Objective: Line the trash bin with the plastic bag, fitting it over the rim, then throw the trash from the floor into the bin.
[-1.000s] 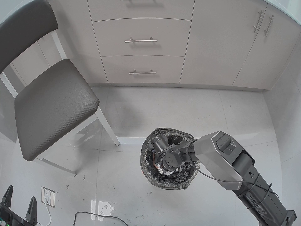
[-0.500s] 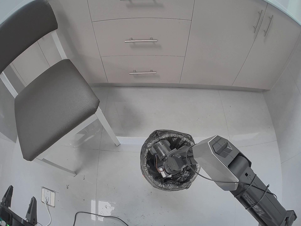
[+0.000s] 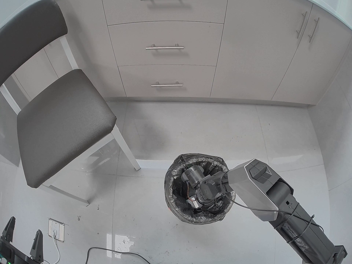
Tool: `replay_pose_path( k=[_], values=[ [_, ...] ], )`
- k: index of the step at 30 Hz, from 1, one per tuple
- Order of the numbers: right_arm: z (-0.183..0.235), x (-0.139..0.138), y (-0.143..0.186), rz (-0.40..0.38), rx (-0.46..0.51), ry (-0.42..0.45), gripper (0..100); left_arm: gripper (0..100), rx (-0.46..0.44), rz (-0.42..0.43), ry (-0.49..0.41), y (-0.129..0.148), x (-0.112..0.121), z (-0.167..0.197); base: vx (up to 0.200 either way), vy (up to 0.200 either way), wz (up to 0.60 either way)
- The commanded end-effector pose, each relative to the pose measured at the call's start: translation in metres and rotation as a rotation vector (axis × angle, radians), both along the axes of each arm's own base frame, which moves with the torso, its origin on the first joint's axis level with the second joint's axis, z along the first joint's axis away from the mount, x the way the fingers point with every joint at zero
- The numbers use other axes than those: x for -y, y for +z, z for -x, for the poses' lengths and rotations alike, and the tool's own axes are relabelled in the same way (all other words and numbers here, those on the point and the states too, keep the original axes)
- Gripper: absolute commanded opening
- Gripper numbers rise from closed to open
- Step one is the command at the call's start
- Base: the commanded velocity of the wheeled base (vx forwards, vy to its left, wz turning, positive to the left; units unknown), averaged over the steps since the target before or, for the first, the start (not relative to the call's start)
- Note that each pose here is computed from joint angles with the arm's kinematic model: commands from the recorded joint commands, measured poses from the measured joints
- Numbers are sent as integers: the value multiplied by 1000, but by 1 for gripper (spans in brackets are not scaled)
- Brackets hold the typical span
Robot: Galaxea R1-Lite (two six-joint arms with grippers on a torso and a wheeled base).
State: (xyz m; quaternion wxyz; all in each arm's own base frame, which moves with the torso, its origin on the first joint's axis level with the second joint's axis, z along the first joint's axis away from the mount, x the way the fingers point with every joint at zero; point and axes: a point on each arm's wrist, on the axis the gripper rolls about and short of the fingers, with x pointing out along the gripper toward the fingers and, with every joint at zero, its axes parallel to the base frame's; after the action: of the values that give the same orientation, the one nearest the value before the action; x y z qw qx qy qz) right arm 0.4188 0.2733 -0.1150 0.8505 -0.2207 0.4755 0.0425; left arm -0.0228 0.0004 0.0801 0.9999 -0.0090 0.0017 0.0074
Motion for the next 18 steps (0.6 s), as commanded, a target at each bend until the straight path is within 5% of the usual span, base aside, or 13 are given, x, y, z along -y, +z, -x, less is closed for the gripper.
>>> replay_pose_path(
  k=[1,11,18],
  values=[
    [0,2,-5,3,-5,-3,0,100,-1,0,1,-5,0,0,0,0,0],
    [-2,2,5,6,2,11,0,100,-1,0,1,-5,0,0,0,0,0],
    [-3,-4,47,-15,39,18,0,100,-1,0,1,-5,0,0,0,0,0]
  ],
)
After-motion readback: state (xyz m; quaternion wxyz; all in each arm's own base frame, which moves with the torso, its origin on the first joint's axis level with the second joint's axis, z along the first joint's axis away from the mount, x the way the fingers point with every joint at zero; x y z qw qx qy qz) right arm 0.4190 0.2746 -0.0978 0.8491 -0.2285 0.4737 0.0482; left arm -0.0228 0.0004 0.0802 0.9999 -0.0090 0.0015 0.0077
